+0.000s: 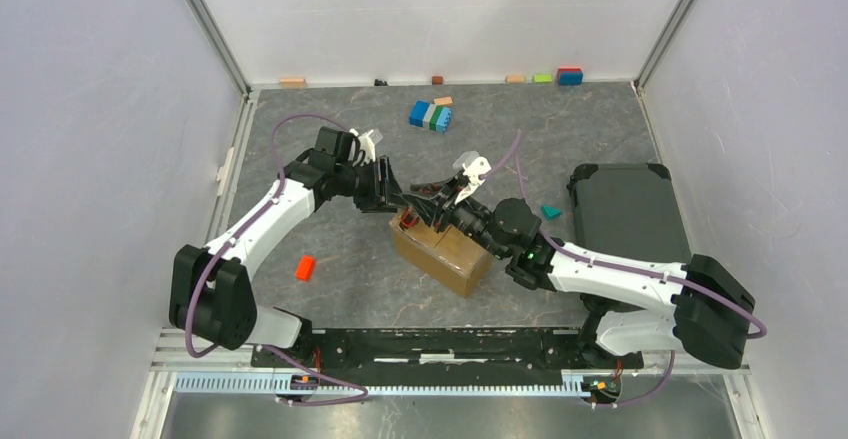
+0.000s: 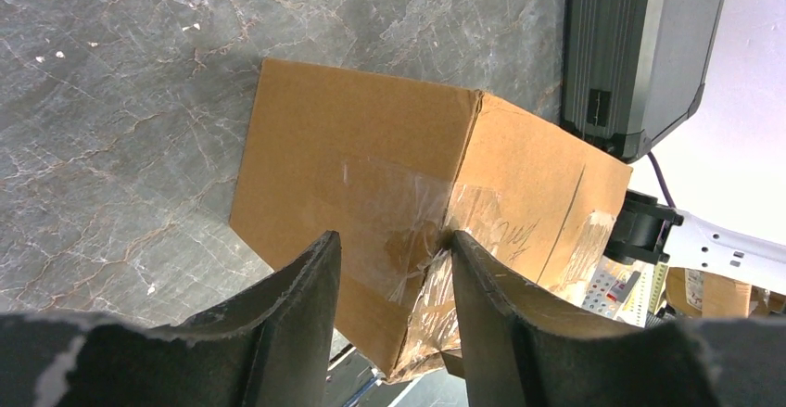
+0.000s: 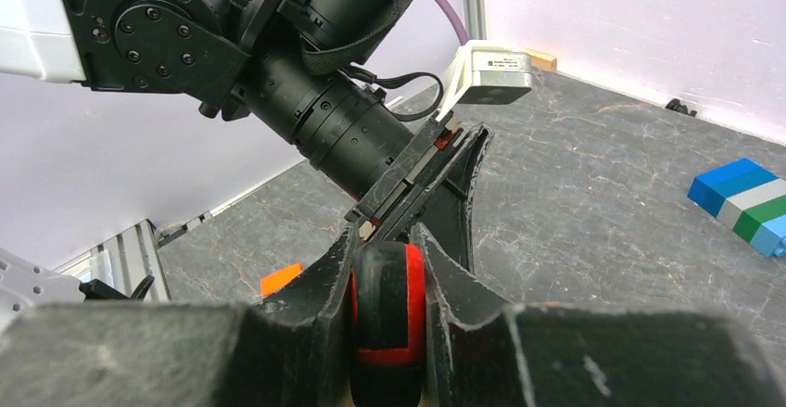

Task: Unpack the express box
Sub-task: Cut the express box at the center of the board.

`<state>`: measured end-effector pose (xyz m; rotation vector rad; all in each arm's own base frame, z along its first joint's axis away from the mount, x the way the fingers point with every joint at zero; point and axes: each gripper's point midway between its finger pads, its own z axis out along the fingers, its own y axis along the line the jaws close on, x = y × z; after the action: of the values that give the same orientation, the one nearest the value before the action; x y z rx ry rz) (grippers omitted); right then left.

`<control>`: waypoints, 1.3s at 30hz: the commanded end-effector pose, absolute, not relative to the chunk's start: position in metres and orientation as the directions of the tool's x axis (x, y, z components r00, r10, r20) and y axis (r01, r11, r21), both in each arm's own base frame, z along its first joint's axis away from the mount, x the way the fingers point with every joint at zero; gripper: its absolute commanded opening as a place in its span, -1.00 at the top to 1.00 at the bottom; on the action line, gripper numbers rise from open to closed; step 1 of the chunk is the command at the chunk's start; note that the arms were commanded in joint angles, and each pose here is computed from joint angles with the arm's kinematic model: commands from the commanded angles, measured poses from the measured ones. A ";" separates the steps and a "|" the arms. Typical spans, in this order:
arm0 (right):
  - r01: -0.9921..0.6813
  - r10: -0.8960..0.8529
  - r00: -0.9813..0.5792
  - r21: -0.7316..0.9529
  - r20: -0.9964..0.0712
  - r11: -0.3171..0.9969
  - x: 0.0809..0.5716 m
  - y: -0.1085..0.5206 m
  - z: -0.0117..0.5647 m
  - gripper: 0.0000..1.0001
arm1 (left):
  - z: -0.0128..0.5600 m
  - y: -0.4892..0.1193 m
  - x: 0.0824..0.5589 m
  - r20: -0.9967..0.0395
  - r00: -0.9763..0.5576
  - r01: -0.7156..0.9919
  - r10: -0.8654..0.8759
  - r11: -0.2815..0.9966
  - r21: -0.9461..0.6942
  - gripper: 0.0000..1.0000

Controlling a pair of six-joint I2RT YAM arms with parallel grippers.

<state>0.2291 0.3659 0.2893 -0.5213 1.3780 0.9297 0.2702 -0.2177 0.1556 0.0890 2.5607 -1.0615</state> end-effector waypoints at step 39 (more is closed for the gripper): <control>-0.731 0.357 -0.003 0.245 -0.934 0.636 0.248 0.369 0.330 1.00 | 0.191 -0.212 0.288 -0.452 -0.884 0.236 -0.120 0.718 -0.654 -0.40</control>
<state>0.2495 0.3724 0.2931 -0.4208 1.4028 0.8513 0.2750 -0.2168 0.1593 0.0821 2.5519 -1.0449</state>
